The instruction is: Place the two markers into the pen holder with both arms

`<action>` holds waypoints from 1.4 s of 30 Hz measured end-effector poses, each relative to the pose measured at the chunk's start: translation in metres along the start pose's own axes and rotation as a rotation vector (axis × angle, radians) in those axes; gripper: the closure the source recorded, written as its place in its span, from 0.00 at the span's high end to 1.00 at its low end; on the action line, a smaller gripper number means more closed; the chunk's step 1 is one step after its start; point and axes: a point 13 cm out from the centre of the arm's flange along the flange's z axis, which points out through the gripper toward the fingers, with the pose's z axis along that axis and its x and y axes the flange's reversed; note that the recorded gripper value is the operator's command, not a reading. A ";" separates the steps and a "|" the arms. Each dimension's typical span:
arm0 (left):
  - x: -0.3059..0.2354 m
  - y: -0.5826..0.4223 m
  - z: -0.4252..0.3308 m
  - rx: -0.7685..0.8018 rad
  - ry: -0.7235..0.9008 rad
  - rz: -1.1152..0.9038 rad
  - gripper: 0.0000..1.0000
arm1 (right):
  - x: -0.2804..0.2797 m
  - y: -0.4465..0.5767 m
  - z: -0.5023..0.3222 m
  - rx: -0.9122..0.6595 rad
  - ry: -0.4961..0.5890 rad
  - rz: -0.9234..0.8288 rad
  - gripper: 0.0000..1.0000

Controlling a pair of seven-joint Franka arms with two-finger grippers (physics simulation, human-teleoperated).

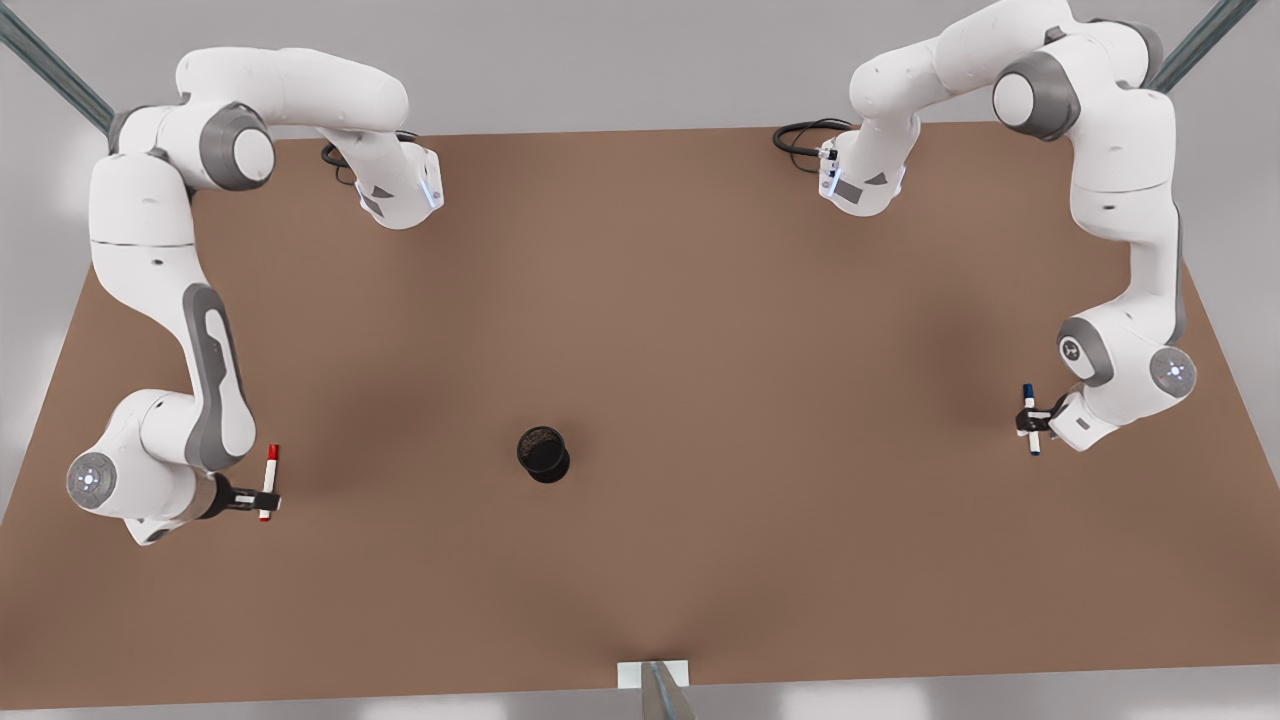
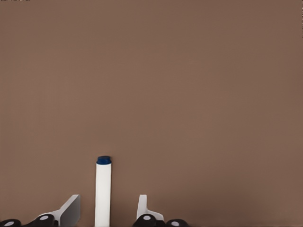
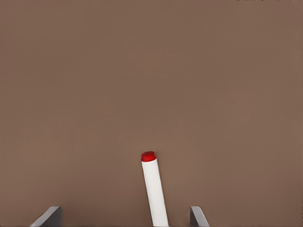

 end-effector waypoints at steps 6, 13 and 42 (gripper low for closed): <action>-0.007 0.007 0.003 -0.009 -0.010 0.050 0.69 | -0.001 -0.005 0.035 -0.006 0.004 -0.052 1.00; -0.017 0.018 0.009 -0.015 -0.022 0.092 0.67 | -0.007 -0.011 0.054 0.015 -0.022 -0.116 0.63; -0.017 0.009 0.025 0.021 -0.020 0.085 0.46 | 0.004 -0.018 0.051 0.043 -0.009 -0.228 0.36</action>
